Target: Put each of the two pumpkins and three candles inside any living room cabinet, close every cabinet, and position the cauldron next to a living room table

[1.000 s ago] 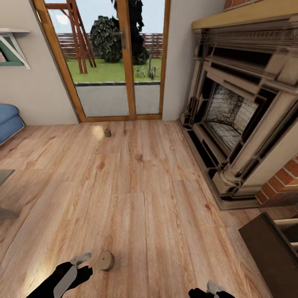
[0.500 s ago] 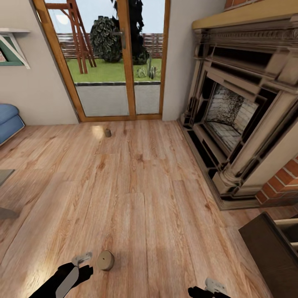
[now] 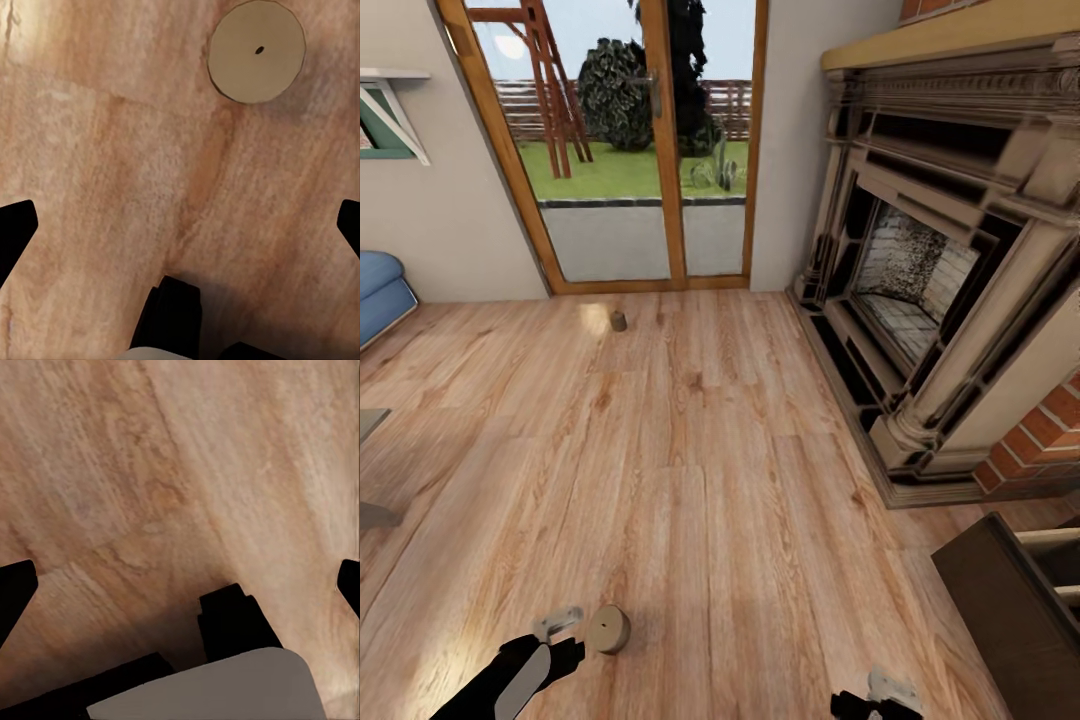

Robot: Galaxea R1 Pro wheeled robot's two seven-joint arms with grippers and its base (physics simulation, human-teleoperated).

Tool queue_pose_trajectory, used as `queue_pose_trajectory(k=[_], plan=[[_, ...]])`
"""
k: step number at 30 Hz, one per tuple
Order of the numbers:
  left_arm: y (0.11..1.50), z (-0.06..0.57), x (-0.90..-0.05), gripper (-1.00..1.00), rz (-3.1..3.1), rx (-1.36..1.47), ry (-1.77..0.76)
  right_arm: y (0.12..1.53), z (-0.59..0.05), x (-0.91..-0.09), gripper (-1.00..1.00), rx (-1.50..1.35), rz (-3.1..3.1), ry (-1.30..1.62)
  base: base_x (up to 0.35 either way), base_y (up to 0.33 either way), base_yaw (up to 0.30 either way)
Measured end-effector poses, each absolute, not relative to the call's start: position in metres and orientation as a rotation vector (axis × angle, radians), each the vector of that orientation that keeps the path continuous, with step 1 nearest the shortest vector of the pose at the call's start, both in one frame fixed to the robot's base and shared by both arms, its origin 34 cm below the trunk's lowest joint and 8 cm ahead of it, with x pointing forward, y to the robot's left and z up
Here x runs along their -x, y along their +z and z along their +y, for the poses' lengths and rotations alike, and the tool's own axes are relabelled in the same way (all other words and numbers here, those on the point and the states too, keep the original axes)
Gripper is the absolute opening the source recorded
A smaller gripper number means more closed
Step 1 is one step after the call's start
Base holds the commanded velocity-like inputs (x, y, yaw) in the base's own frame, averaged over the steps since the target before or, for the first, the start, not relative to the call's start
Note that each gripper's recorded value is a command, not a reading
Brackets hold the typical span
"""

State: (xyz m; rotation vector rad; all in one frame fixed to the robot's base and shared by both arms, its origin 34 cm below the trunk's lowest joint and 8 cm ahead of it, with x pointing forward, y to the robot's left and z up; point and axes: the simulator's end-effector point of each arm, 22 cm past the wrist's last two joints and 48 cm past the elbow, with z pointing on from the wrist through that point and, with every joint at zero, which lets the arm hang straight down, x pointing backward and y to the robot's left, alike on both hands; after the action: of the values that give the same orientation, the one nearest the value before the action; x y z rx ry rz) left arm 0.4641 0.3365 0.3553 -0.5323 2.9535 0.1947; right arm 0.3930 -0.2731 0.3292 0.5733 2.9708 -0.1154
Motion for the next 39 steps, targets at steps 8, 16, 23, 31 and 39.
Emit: queue_pose_trajectory(k=[8,16,23,31,39], plan=[[0.355,0.337,-0.465,1.00,2.951,0.530,0.197,0.392,-0.268,-0.486,1.00,-0.523,2.904,-0.263,0.000,-0.002,0.000],[0.356,0.335,-0.465,1.00,2.959,0.529,0.187,0.460,-0.242,-0.575,1.00,-0.469,2.834,-0.268,0.000,0.000,0.000],[0.363,0.330,-0.479,1.00,3.022,0.502,0.159,0.475,-0.194,-0.593,1.00,-0.421,2.863,-0.161,0.000,0.000,0.000],[0.365,0.324,-0.485,1.00,3.030,0.496,0.132,0.477,-0.161,-0.595,1.00,-0.269,2.876,-0.141,0.000,0.000,0.002],[0.366,0.324,-0.487,1.00,3.024,0.493,0.132,0.479,-0.157,-0.597,1.00,-0.249,2.868,-0.138,0.009,0.000,0.199]])
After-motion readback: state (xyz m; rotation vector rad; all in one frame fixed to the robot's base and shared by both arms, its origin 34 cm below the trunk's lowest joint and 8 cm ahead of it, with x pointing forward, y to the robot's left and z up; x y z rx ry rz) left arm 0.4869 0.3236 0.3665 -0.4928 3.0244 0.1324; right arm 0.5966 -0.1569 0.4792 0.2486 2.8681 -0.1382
